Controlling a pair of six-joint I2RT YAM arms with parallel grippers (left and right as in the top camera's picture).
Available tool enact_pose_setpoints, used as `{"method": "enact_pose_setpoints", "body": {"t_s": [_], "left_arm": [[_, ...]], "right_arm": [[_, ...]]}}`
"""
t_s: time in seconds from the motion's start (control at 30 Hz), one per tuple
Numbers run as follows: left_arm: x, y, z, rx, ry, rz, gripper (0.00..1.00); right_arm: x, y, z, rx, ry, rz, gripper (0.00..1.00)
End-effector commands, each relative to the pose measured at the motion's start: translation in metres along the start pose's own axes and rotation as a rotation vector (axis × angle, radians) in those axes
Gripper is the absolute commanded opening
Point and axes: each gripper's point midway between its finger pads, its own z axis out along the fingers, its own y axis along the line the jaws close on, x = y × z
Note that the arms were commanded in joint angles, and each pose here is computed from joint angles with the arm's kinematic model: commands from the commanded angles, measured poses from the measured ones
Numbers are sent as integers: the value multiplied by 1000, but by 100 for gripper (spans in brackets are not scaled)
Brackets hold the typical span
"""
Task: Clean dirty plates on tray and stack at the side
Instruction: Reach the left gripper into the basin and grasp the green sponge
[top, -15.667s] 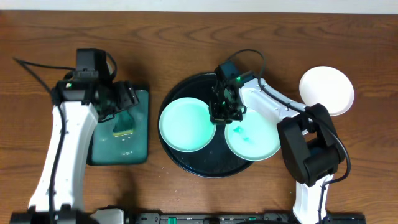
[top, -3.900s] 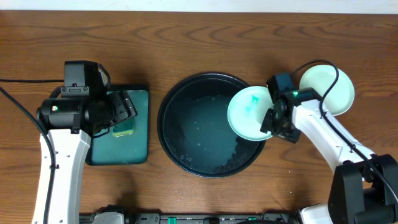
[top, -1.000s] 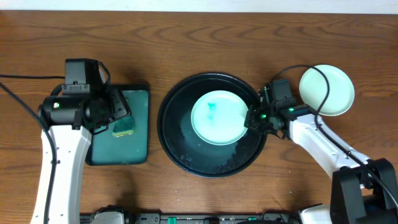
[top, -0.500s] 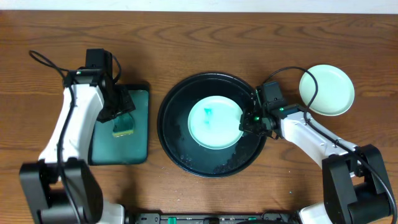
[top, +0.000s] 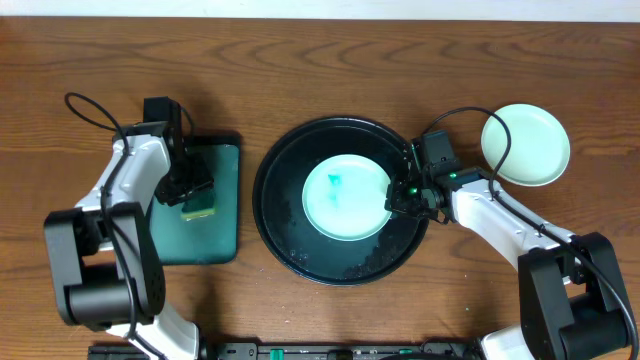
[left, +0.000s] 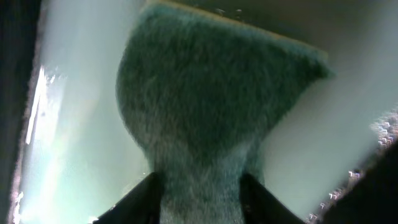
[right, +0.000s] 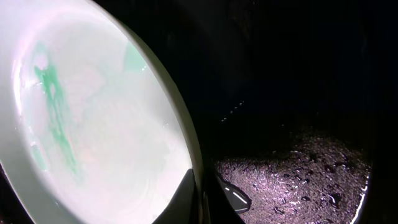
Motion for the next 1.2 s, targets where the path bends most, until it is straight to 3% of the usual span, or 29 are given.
{"method": "enact_pose_setpoints", "body": {"t_s": [0.0, 0.1, 0.3, 0.57, 0.87, 1.17], "left_arm": [[2, 2, 14, -8, 26, 10, 29], [1, 1, 19, -8, 26, 14, 7], [-10, -4, 2, 18, -34, 19, 7], [-18, -35, -92, 108, -305, 125, 7], [-13, -34, -180, -37, -638, 229, 7], [-12, -36, -203, -64, -729, 274, 7]], "right_arm": [[4, 3, 2, -10, 18, -17, 2], [5, 3, 2, -13, 23, -17, 2], [7, 2, 2, -11, 31, -14, 2], [7, 2, 2, -9, 32, -14, 1], [7, 2, 2, -11, 30, -15, 2], [7, 2, 2, -11, 30, -18, 2]]}}
